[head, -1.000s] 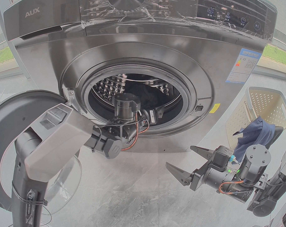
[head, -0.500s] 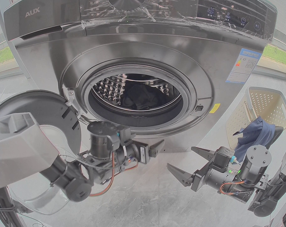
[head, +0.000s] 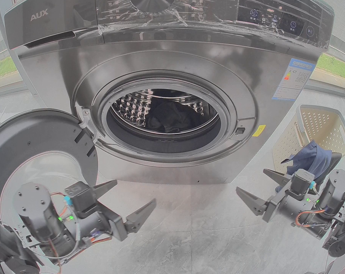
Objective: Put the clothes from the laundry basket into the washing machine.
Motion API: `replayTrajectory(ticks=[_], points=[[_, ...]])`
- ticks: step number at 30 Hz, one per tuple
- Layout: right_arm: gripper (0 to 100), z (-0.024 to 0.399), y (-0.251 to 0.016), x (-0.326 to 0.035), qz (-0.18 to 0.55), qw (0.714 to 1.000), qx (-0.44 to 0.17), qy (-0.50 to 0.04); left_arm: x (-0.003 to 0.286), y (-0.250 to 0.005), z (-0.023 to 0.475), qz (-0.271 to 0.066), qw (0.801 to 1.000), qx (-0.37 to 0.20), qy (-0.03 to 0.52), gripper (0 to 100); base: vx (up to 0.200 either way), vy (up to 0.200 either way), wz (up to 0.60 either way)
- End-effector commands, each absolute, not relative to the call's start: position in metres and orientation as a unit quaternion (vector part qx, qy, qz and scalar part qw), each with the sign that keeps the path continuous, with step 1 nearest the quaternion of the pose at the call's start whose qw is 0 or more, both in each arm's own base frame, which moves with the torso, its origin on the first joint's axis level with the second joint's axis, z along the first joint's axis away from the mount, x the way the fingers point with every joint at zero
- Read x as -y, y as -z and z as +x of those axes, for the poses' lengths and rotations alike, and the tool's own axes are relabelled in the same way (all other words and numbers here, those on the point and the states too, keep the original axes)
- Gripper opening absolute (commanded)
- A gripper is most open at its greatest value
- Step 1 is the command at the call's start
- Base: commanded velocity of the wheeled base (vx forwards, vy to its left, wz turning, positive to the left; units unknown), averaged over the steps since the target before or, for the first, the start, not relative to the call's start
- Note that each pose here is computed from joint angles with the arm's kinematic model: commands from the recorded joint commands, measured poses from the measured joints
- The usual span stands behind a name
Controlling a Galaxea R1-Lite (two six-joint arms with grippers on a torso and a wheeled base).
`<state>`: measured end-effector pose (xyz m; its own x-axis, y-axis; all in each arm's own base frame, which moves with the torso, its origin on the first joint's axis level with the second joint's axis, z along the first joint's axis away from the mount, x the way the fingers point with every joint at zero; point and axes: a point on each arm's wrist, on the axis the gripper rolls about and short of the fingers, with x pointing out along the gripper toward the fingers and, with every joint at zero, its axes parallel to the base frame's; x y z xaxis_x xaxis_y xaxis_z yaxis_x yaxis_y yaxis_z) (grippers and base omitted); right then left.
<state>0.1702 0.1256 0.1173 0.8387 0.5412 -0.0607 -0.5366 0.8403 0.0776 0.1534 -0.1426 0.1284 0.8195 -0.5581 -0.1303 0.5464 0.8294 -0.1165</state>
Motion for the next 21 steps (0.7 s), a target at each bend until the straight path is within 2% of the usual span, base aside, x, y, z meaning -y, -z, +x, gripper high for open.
replayTrajectory(ticks=[1, 3, 4, 7, 10, 12, 14, 21], points=[[100, 0.147, -0.129, -0.081, 0.022, 0.975, -0.014, -0.220, 0.097, -0.140, 0.111, -0.039, 0.967, -0.026, 0.252, 100, -0.200, 0.000, 0.00], [100, 0.146, -0.131, -0.077, 0.025, 0.978, -0.011, -0.208, 0.090, -0.140, 0.107, -0.034, 0.970, -0.018, 0.241, 100, -0.200, 0.000, 0.00], [100, 0.143, -0.135, -0.066, 0.025, 0.983, -0.009, -0.184, 0.077, -0.147, 0.100, -0.039, 0.975, 0.003, 0.217, 100, -0.200, 0.000, 0.00], [100, 0.128, -0.140, -0.053, 0.021, 0.986, -0.013, -0.166, 0.059, -0.151, 0.088, -0.043, 0.980, 0.016, 0.196, 100, 0.000, 0.000, 0.00], [100, 0.106, -0.139, -0.043, 0.017, 0.987, -0.037, -0.159, 0.046, -0.149, 0.079, -0.043, 0.985, 0.006, 0.168, 100, 0.000, 0.000, 0.00], [100, 0.097, -0.137, -0.039, 0.014, 0.988, -0.046, -0.145, 0.040, -0.148, 0.074, -0.042, 0.987, 0.006, 0.154, 100, -0.200, 0.000, 0.00], [100, 0.075, -0.133, -0.027, 0.013, 0.992, -0.057, -0.112, 0.027, -0.144, 0.062, -0.037, 0.992, 0.006, 0.122, 100, -0.100, 0.000, 0.00], [100, 0.029, -0.122, -0.003, 0.019, 0.999, -0.022, -0.029, 0.005, -0.130, 0.027, -0.040, 0.996, 0.019, 0.082, 100, 0.000, 0.000, 0.00]])
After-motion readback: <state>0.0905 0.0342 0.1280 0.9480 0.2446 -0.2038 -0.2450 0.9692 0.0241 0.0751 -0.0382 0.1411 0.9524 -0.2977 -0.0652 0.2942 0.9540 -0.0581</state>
